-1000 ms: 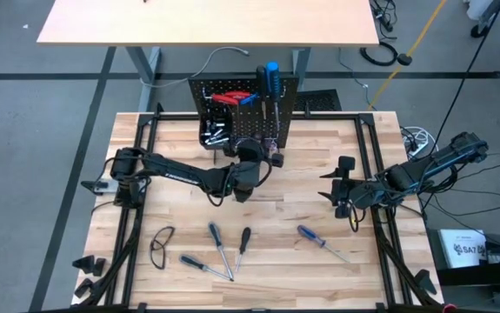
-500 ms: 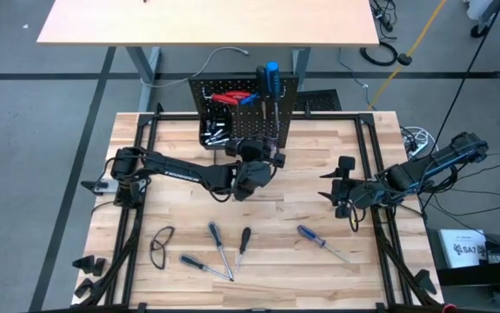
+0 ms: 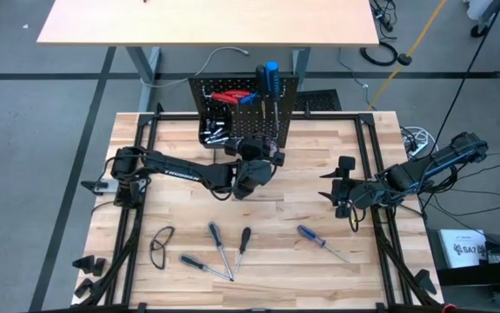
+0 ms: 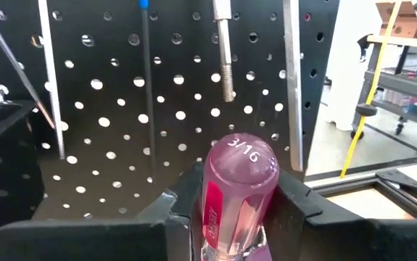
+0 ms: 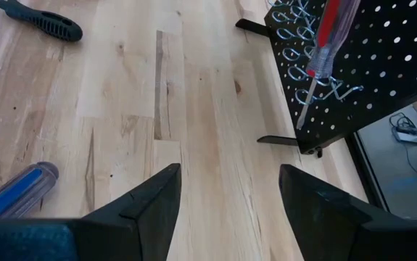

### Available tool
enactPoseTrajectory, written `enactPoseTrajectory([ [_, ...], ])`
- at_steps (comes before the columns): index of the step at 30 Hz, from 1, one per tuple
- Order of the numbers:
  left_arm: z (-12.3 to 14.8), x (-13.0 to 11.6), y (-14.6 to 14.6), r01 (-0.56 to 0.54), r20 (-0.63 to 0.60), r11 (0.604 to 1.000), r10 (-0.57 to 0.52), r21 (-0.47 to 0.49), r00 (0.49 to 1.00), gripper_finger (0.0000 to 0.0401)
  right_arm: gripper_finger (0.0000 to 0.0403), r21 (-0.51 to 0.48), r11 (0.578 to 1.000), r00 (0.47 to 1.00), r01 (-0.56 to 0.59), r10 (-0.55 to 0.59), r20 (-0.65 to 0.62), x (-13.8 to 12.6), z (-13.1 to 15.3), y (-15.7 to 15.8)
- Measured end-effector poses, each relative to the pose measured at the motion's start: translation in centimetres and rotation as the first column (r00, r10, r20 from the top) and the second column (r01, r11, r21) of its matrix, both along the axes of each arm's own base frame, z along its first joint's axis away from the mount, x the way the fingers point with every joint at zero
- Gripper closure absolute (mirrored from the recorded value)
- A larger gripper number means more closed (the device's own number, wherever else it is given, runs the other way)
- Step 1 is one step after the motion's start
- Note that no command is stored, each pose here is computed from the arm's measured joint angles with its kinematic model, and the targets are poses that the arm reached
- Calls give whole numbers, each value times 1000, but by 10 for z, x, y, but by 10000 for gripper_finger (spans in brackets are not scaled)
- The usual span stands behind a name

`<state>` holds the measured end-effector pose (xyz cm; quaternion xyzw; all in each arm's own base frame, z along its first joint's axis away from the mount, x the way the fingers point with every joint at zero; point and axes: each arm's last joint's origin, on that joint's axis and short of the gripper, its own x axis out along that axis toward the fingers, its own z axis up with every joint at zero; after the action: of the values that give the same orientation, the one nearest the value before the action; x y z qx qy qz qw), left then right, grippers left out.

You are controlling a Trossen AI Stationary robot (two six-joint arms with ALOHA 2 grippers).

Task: Hang tools onto peg board
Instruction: Hang the red screwdriver on the pegboard

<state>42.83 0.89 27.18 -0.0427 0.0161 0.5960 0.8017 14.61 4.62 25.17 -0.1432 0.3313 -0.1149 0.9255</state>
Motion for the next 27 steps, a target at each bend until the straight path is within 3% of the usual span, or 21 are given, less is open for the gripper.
enactPoseTrajectory([
  [8,-9,-1,9,40,20,997,-39,-70,999,304,179,1,1000,1000,0,0,0,0,0,0],
  [27,-14,-1,21,109,-50,987,-116,-114,992,304,179,-6,1000,1000,0,0,-15,-1,-1,0],
])
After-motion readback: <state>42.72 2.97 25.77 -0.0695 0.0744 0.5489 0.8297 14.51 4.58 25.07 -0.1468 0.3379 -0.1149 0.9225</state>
